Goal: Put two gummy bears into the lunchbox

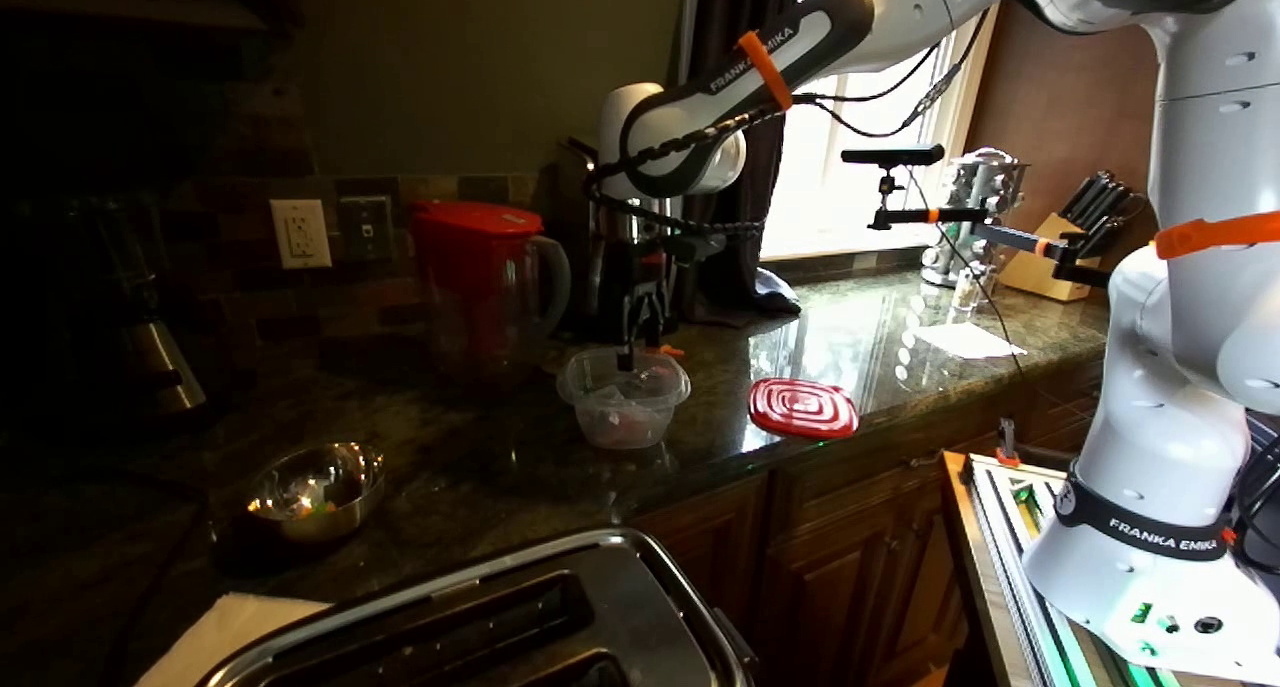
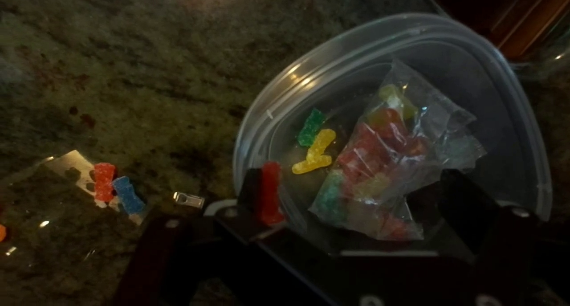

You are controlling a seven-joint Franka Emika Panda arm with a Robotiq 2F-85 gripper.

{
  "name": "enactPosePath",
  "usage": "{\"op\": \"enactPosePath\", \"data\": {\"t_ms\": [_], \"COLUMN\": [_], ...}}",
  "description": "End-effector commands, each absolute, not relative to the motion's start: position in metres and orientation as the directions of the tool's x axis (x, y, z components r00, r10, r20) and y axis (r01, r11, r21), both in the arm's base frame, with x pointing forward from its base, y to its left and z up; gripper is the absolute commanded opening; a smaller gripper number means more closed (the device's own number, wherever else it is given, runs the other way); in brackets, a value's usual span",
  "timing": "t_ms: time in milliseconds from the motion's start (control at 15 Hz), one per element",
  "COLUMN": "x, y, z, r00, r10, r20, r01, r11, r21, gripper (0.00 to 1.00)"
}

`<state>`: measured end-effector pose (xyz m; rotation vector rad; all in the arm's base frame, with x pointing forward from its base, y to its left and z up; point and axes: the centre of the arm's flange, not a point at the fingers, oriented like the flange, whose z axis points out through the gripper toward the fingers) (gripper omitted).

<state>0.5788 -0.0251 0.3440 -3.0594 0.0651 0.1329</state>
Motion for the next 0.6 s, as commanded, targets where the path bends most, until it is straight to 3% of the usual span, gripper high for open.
{"op": "enactPosePath", "data": {"t_ms": [0, 533], "x": [0.5754, 0.5808], "y": [-0.0299, -0.034], "z": [0.3488, 0.3393], "r00": [0.995, 0.991], "r10": [-0.058, -0.073], "r20": [-0.078, -0.112], "r01": [-0.062, -0.078], "r11": [-0.996, -0.996], "r21": [-0.058, -0.04], "gripper": [1.0, 1.0]}}
